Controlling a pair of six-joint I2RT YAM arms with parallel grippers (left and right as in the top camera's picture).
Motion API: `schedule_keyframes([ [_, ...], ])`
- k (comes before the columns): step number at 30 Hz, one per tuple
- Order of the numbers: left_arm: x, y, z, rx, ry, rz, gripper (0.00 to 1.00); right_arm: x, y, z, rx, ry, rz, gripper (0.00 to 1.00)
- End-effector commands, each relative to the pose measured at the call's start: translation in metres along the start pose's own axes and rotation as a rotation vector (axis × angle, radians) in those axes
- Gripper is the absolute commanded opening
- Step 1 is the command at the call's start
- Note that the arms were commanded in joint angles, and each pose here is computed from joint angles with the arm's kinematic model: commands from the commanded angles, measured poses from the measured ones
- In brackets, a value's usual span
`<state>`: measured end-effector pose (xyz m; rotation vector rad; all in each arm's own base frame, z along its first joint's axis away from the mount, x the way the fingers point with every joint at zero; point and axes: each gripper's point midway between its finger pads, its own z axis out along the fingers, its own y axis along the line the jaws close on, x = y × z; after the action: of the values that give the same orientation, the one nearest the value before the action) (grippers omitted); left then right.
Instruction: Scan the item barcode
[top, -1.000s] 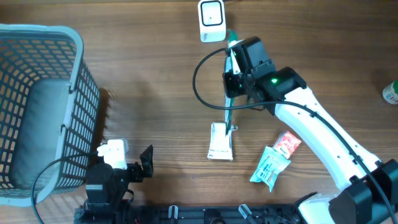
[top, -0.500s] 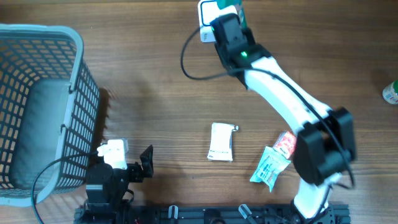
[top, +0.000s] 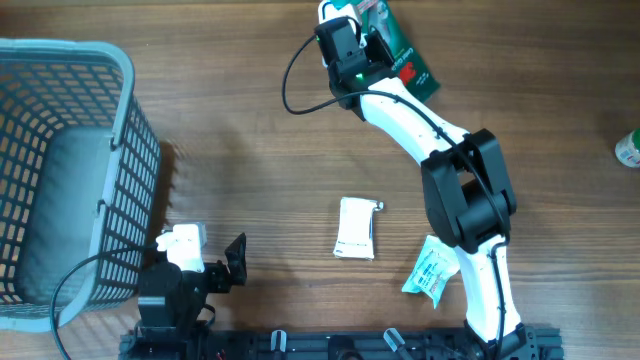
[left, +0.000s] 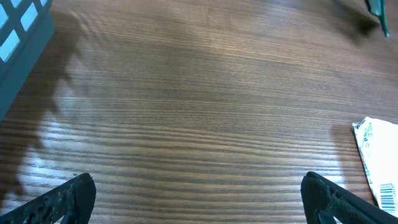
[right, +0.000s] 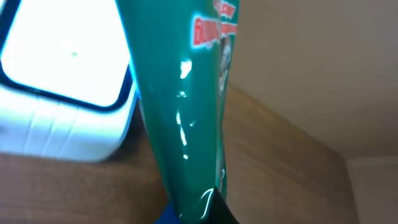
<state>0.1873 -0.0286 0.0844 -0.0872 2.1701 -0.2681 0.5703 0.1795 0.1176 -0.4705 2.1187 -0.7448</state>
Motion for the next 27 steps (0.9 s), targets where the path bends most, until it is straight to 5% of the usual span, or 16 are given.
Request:
schedule_keyframes([
  [1,0.0,0.0,0.0,0.001,-0.004,-0.007,1.0,-0.01,-0.001,-0.001,0.03,-0.026,0.011,0.05],
  [18,0.0,0.0,0.0,0.001,-0.004,-0.007,1.0,0.01,0.021,0.018,0.24,0.032,-0.299,0.05],
  [27,0.0,0.0,0.0,0.001,-0.004,-0.007,1.0,-0.005,-0.074,-0.011,0.634,0.201,-0.355,0.04],
])
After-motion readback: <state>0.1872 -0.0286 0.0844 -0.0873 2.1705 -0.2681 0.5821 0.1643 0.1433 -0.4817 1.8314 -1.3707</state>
